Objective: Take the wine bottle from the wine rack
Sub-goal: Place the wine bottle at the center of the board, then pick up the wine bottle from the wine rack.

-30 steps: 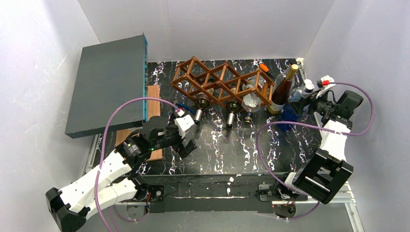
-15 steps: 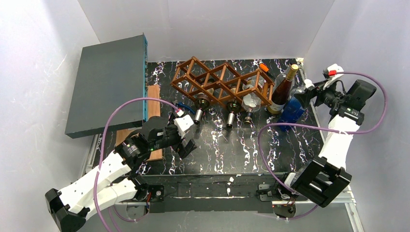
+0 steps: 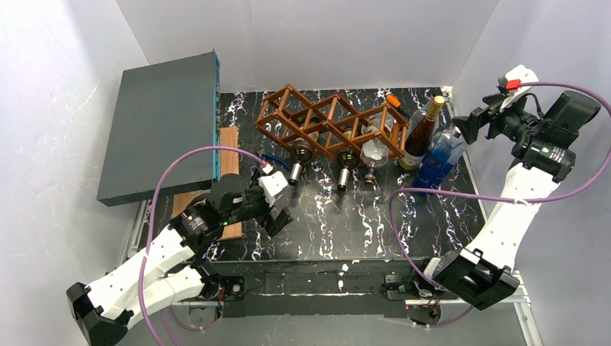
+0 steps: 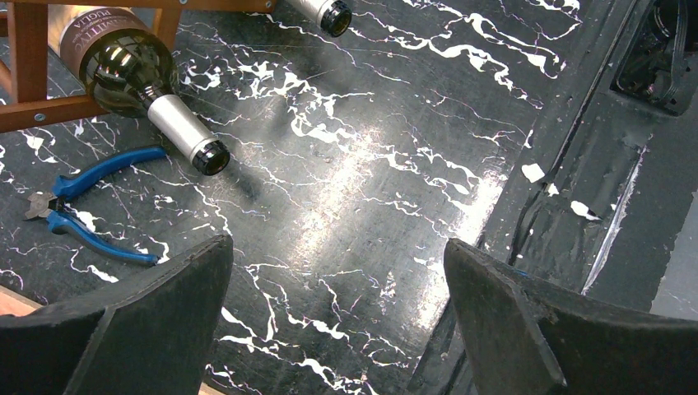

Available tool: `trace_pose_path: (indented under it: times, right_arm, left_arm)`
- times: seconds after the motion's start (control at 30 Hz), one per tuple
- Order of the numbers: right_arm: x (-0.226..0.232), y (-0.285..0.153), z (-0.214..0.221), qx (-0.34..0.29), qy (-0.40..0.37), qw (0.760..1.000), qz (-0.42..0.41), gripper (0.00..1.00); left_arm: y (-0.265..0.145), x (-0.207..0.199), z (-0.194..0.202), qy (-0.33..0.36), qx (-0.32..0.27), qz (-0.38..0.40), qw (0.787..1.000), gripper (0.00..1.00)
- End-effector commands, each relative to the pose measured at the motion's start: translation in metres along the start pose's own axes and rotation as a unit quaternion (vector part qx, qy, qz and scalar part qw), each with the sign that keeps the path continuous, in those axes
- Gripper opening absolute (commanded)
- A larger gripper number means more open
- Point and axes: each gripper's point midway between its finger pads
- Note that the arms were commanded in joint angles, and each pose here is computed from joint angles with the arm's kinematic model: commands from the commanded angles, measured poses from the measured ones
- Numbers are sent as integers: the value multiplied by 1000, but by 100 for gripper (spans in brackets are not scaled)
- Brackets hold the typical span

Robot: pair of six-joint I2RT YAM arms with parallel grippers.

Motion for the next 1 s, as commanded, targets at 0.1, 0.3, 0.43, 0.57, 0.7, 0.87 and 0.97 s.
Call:
trace_pose_path:
  times: [0.1, 0.3, 0.43, 0.57, 0.7, 0.87, 0.97]
  right_arm:
    - [20, -11, -41, -33, 54, 997, -34, 100]
    - [52, -10, -53, -38, 89, 990, -98, 100]
    - [91, 11, -44, -5, 78, 988, -134, 100]
    - [142, 29, -33, 29, 69, 979, -188, 100]
    - [166, 31, -20, 45, 71, 973, -214, 100]
    - [193, 30, 0, 63, 71, 966, -242, 100]
    - [206, 30, 13, 69, 81, 961, -255, 100]
  left_arm:
    - [-1, 1, 3, 2, 3, -1, 1000, 99]
    - [1, 2, 3, -4, 5, -4, 1000, 99]
    - [2, -4, -1, -18, -4, 8, 1000, 99]
    - [1, -13, -11, -50, -19, 28, 998, 99]
    - [-1, -27, -19, -106, -26, 54, 993, 99]
    - [0, -39, -31, -201, -43, 73, 976, 99]
    - [4, -39, -37, -269, -51, 68, 959, 100]
Point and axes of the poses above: each gripper's point midway between its finger pads, its own y axis out along the fingers, its own x axis along the line the jaws close on, z = x × y, and after that the axes turned 9 degrees about -y, right-handed
